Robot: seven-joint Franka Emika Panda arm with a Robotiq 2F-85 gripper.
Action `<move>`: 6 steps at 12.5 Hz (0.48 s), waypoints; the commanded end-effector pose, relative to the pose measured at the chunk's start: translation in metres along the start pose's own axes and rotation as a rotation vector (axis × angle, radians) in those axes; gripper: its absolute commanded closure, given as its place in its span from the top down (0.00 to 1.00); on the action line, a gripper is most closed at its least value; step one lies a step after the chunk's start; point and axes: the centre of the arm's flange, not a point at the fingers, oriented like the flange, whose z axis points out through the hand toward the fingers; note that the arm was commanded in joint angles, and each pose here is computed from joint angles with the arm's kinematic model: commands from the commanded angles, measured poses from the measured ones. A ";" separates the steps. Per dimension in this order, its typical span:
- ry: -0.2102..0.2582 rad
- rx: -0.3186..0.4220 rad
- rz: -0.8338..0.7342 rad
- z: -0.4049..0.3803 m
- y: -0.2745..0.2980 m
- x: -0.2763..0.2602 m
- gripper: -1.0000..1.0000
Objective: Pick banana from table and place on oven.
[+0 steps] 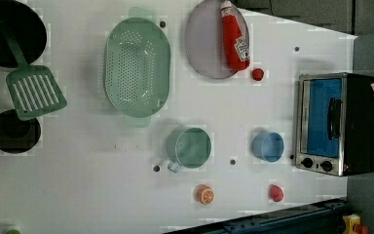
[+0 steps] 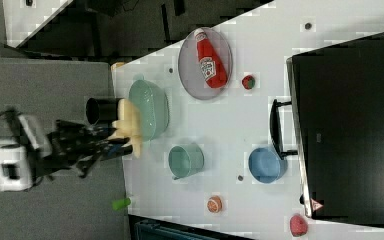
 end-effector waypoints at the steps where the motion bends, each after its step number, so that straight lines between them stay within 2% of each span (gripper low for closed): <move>1: -0.080 -0.075 -0.004 0.066 0.064 0.088 0.21; 2: -0.070 -0.073 -0.031 0.075 0.088 0.113 0.21; 5: 0.015 -0.079 -0.132 0.102 0.162 0.177 0.21; 6: 0.018 -0.099 -0.155 0.114 0.184 0.190 0.21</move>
